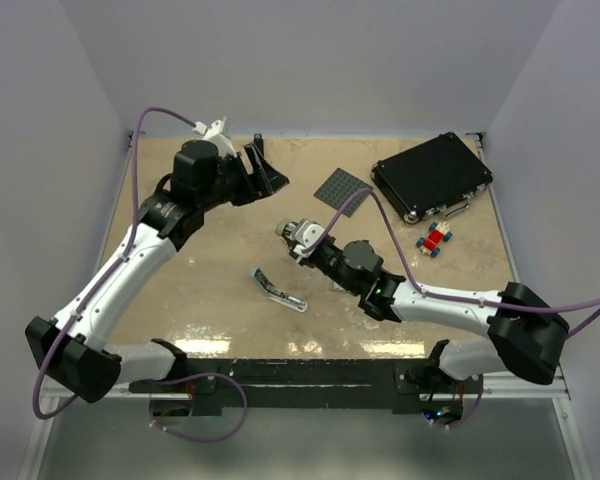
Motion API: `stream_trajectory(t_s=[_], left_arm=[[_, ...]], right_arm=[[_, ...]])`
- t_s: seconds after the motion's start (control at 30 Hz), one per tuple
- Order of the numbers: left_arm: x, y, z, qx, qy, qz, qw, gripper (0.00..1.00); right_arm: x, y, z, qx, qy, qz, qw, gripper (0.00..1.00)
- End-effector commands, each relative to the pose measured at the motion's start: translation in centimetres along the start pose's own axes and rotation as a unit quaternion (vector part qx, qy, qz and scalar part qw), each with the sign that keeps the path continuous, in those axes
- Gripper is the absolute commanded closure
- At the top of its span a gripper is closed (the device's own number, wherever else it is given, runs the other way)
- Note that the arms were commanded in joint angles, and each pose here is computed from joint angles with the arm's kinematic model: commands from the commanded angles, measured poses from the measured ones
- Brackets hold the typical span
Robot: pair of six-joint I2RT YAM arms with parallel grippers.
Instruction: Load the staples into the stapler
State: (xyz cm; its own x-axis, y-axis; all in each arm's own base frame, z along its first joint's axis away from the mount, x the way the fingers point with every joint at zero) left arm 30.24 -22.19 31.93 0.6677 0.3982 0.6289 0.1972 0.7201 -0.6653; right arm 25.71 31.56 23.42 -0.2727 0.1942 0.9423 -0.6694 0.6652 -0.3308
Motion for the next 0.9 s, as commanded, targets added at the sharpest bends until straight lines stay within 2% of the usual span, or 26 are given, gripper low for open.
stream_trajectory(t_s=[0.0,0.03,0.1,0.13,0.2,0.23,0.3,0.33,0.4,0.53,0.67,0.73,0.8,0.87], left_arm=[[3.9,-1.8,2.5,-0.072,-0.109,-0.169,0.977,0.24],[4.1,-1.4,2.8,-0.072,-0.122,-0.225,0.964,0.24],[3.7,-0.7,2.8,-0.077,-0.138,-0.269,0.95,0.24],[3.9,-0.5,2.8,-0.084,-0.146,-0.311,0.935,0.24],[2.0,-0.4,2.6,-0.124,-0.123,-0.358,0.917,0.24],[1.6,-0.2,2.5,-0.136,-0.119,-0.398,0.9,0.24],[0.2,0.1,2.6,-0.163,-0.104,-0.424,0.885,0.24],[-0.1,0.3,2.7,-0.174,-0.106,-0.46,0.864,0.24],[-1.5,0.1,3.2,-0.217,-0.094,-0.493,0.837,0.23],[-4.1,-0.3,4.3,-0.297,-0.084,-0.584,0.751,0.2],[-6.4,0.1,4.6,-0.356,-0.074,-0.622,0.693,0.19],[-7.1,0.2,4.4,-0.377,-0.07,-0.638,0.668,0.23],[-7.9,0.2,4.0,-0.406,-0.056,-0.634,0.655,0.26],[-8.1,0.1,3.6,-0.417,-0.043,-0.628,0.656,0.27]], right_arm=[[4.1,0.8,0.2,0.059,-0.04,-0.042,0.997,1.0],[4.2,0.9,0.6,0.067,-0.035,-0.045,0.996,1.0],[4.0,0.7,0.6,0.07,-0.028,-0.056,0.996,1.0],[3.8,0.7,0.7,0.071,-0.025,-0.059,0.995,1.0],[3.3,0.4,1.0,0.083,-0.021,-0.067,0.994,1.0],[3.3,0.3,1.1,0.09,-0.019,-0.074,0.993,1.0],[3.8,-0.2,1.5,0.11,-0.022,-0.091,0.99,1.0],[3.9,-0.3,1.8,0.12,-0.023,-0.095,0.988,1.0],[4.2,-0.9,2.5,0.138,-0.023,-0.102,0.985,1.0],[5.1,-0.9,3.7,0.174,-0.025,-0.105,0.979,1.0],[5.8,-0.6,4.3,0.202,-0.026,-0.109,0.973,1.0],[6.2,-0.4,4.4,0.211,-0.027,-0.112,0.971,1.0],[6.3,-0.2,4.5,0.22,-0.029,-0.114,0.968,1.0],[6.6,-0.2,4.5,0.222,-0.031,-0.112,0.968,1.0]])
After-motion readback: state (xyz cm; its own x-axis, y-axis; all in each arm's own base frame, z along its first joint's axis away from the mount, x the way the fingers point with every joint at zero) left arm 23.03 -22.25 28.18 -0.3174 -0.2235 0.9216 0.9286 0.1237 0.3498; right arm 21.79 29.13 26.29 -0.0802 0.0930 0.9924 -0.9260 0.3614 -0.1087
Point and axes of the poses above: each gripper's point midway between its finger pads, its own z axis back along the fingers, its own y axis along the line the jaws close on, x = y × z, the point moved 3 cm from there along z, back along the fingers, and after that the axes turned 2 degrees about -z, right-handed, at the moved point
